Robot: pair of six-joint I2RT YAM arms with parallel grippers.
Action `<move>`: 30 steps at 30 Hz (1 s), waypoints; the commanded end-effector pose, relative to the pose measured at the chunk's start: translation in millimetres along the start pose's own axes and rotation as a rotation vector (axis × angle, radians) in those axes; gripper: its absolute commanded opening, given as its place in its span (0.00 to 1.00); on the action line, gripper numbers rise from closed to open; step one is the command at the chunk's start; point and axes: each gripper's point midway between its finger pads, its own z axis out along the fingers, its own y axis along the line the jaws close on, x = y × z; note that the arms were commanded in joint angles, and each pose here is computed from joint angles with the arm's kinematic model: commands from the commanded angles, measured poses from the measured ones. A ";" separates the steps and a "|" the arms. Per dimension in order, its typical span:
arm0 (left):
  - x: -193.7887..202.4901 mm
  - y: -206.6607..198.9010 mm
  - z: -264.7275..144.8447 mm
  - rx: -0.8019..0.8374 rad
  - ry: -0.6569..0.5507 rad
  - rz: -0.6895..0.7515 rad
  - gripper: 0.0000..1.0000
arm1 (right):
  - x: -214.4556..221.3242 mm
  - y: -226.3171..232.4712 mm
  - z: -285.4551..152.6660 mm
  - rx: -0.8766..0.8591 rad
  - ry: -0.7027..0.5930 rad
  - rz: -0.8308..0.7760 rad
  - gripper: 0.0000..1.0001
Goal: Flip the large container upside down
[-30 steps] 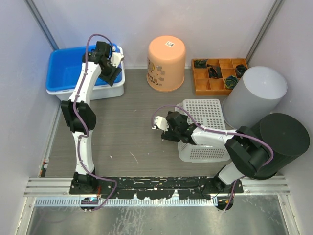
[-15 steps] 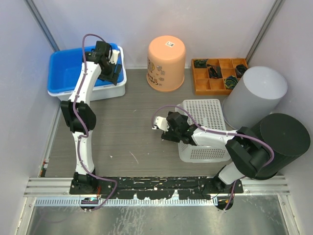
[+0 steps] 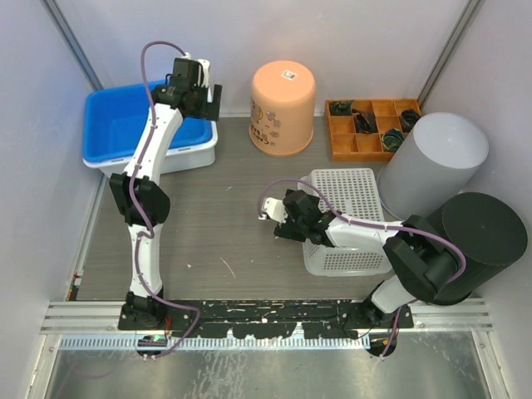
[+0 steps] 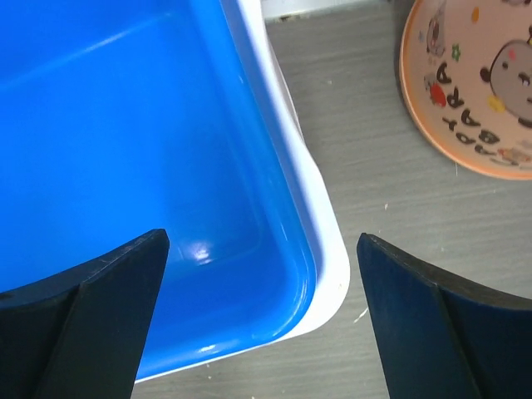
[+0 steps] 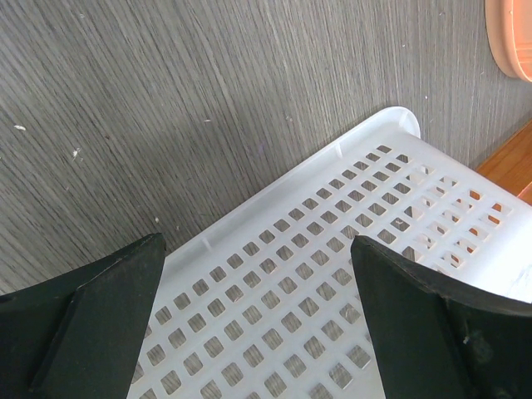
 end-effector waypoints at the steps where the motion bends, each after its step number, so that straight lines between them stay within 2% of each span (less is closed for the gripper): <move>1: -52.4 -1.2 -26.2 -0.053 -0.190 -0.032 0.99 | 108.0 13.3 -24.7 0.017 0.399 0.080 1.00; 9: -39.8 4.3 -4.5 -0.141 -0.148 0.045 1.00 | 111.8 15.9 -24.4 0.019 0.402 0.074 1.00; 18: -8.2 21.2 31.5 -0.245 -0.045 0.139 0.98 | 112.8 17.3 -22.2 0.019 0.400 0.073 1.00; 25: -4.4 26.0 45.7 -0.266 -0.040 0.160 0.95 | 114.0 16.7 -22.3 0.024 0.400 0.066 1.00; 30: 3.5 29.5 51.5 -0.284 -0.013 0.190 0.88 | 116.1 20.0 -20.7 0.019 0.401 0.070 1.00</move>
